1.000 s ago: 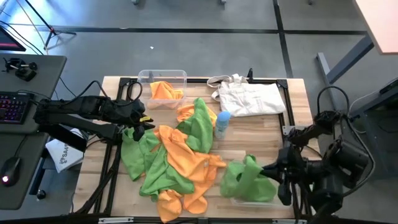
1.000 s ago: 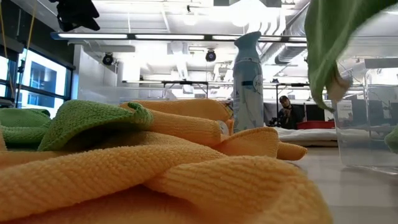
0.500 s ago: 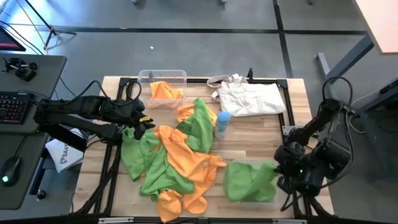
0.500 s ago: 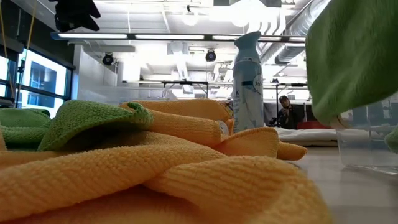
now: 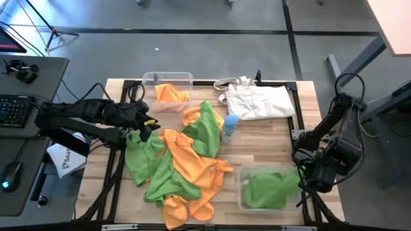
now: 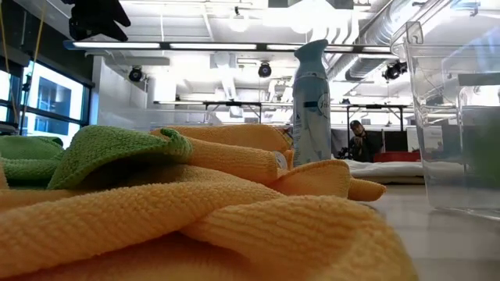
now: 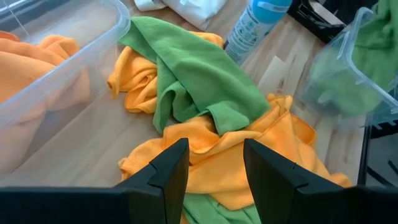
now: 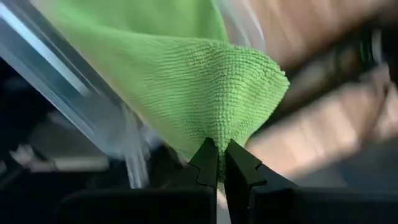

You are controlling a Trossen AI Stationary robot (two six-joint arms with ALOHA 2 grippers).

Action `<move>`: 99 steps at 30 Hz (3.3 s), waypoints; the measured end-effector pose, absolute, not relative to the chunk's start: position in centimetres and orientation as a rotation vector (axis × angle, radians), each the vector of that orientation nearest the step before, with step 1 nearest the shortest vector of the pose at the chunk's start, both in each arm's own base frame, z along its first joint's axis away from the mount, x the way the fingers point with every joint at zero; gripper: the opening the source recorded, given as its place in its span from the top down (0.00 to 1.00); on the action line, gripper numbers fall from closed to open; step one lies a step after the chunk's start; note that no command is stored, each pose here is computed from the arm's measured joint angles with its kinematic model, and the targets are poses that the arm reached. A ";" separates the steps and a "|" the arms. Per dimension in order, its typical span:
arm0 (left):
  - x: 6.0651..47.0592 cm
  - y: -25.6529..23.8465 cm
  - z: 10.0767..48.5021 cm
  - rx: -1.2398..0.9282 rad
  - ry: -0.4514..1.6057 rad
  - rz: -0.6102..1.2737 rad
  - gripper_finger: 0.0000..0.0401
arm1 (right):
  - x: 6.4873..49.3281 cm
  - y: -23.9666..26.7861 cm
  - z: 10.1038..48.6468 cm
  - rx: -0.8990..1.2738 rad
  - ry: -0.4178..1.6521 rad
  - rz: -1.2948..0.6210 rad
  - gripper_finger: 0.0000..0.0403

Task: Sort microfiber towel by color & place in baskets
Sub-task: Put the green microfiber towel into the bottom transparent bin, then put the yellow microfiber towel into the top transparent bin

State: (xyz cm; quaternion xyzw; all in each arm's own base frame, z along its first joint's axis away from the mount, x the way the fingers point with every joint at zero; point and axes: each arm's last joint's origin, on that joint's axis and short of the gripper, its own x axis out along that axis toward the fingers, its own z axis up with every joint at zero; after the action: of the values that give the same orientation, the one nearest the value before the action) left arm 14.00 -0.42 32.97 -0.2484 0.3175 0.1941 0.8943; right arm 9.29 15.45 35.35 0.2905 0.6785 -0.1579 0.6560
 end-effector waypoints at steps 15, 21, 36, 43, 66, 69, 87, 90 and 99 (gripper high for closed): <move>14.0 -0.4 33.0 -0.525 0.652 0.414 0.64 | 15.0 16.5 36.2 0.525 0.961 -0.265 1.00; 14.0 -0.4 33.0 -0.513 0.655 0.410 0.64 | 18.0 18.5 33.4 0.531 1.180 -0.253 1.00; 14.0 -0.4 33.0 -0.478 0.668 0.381 0.64 | 22.9 21.5 25.6 0.589 1.425 -0.549 1.00; 14.0 -0.5 33.0 -0.450 0.682 0.346 0.64 | 21.7 22.4 25.4 0.742 1.285 -0.790 1.00; 14.0 -0.5 33.0 -0.410 0.690 0.327 0.64 | 21.4 21.1 16.6 1.110 1.289 -0.910 1.00; 14.0 -0.5 33.0 -0.427 0.688 0.332 0.64 | 21.5 21.1 16.7 1.110 1.292 -0.905 0.99; 14.0 -0.5 32.9 -0.437 0.688 0.334 0.64 | 22.3 21.9 24.4 0.921 1.306 -0.899 0.69; 14.0 -0.5 32.9 -0.458 0.684 0.342 0.64 | 22.5 21.9 26.2 0.839 1.300 -0.830 0.64; 14.0 -0.5 33.0 -0.561 0.664 0.388 0.64 | 21.3 21.3 31.5 0.395 0.996 -0.742 0.67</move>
State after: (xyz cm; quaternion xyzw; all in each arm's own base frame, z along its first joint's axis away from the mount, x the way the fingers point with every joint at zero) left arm 14.01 -0.51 32.95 -0.2703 0.3196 0.1868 0.8888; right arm 21.31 21.26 31.48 0.1837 0.4635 -0.3453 0.7951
